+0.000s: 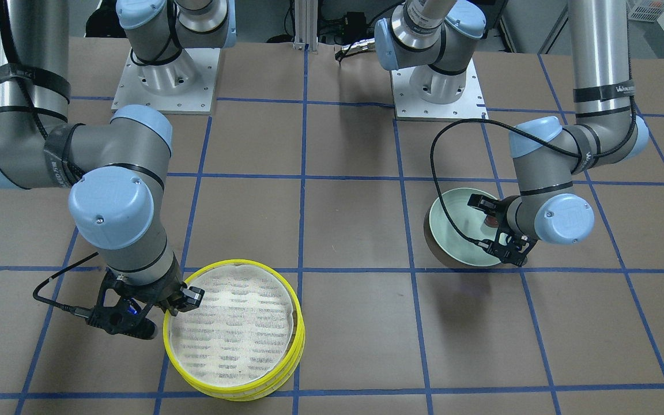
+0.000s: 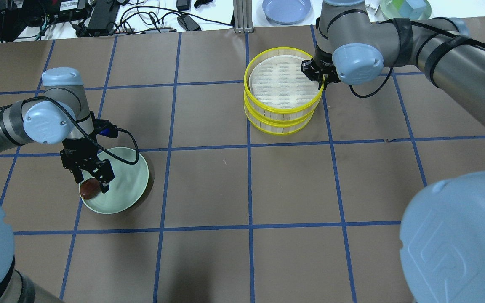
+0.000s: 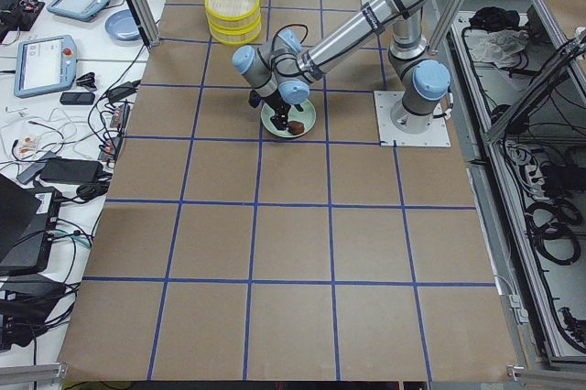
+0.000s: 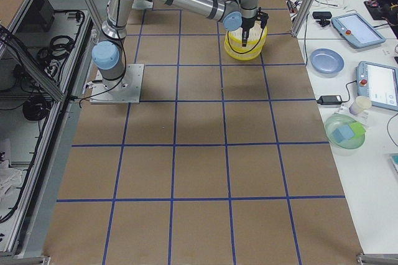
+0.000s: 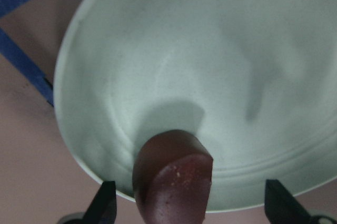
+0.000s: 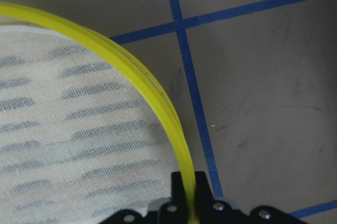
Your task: Stack buns with steamer
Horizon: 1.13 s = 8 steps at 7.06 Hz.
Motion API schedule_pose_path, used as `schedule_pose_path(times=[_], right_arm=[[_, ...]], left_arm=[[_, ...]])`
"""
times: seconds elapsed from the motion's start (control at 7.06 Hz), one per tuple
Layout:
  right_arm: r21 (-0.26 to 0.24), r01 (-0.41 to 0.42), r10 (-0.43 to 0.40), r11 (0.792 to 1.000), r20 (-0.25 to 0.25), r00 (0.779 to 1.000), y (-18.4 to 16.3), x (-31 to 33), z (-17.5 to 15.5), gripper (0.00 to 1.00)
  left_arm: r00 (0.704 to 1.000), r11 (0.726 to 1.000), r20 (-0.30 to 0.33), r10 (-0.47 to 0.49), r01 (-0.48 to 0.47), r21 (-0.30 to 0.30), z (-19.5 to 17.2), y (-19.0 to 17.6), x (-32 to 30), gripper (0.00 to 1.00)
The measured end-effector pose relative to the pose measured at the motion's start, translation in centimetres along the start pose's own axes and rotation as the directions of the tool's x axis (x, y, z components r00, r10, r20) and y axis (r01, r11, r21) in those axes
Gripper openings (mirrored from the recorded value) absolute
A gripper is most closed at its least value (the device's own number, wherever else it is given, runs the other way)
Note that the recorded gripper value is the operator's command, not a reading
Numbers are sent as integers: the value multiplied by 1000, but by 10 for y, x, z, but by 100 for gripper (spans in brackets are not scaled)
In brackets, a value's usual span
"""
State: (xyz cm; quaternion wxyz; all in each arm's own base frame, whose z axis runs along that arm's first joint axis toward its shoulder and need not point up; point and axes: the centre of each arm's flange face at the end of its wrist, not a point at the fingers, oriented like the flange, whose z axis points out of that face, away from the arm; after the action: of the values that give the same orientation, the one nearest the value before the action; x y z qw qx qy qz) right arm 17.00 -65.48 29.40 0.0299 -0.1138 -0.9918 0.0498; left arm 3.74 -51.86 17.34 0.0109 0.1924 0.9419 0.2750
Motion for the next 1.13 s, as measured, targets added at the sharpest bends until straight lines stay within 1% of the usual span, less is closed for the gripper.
schedule_pose_path(times=[0.14,0.28,0.42,0.57,0.71,0.85,0.99,1.13], right_arm=[[0,0,0,1000,1,1000,0,0,0,0],[2,1,-1,1000,2,1000,-1,0,1,0],[5,3,-3,1000,5,1000,-1,-1,1,0],[5,2,-2,1000,13,1000,-1,-2,2,0],[2,2,-2,1000,22,1000,-1,-3,2,0],[1,3,-3,1000,26,1000,-1,-3,3,0],[1,6,-6,1000,27,1000,-1,-3,3,14],[0,9,-9,1000,26,1000,-1,-3,3,17]], left_arm=[[1000,1000,3,-2,2,-2,3,-3,-2,89],[1000,1000,1,-3,3,-3,5,-5,-2,71],[1000,1000,-1,-4,4,-2,6,-6,-3,64],[1000,1000,-1,-5,5,0,6,-6,-3,34],[1000,1000,-1,-6,6,2,5,-6,-3,0],[1000,1000,6,-8,8,15,2,-7,-5,0],[1000,999,19,-12,11,39,-5,-10,-7,0],[1000,998,27,-16,14,58,-11,-12,-9,0]])
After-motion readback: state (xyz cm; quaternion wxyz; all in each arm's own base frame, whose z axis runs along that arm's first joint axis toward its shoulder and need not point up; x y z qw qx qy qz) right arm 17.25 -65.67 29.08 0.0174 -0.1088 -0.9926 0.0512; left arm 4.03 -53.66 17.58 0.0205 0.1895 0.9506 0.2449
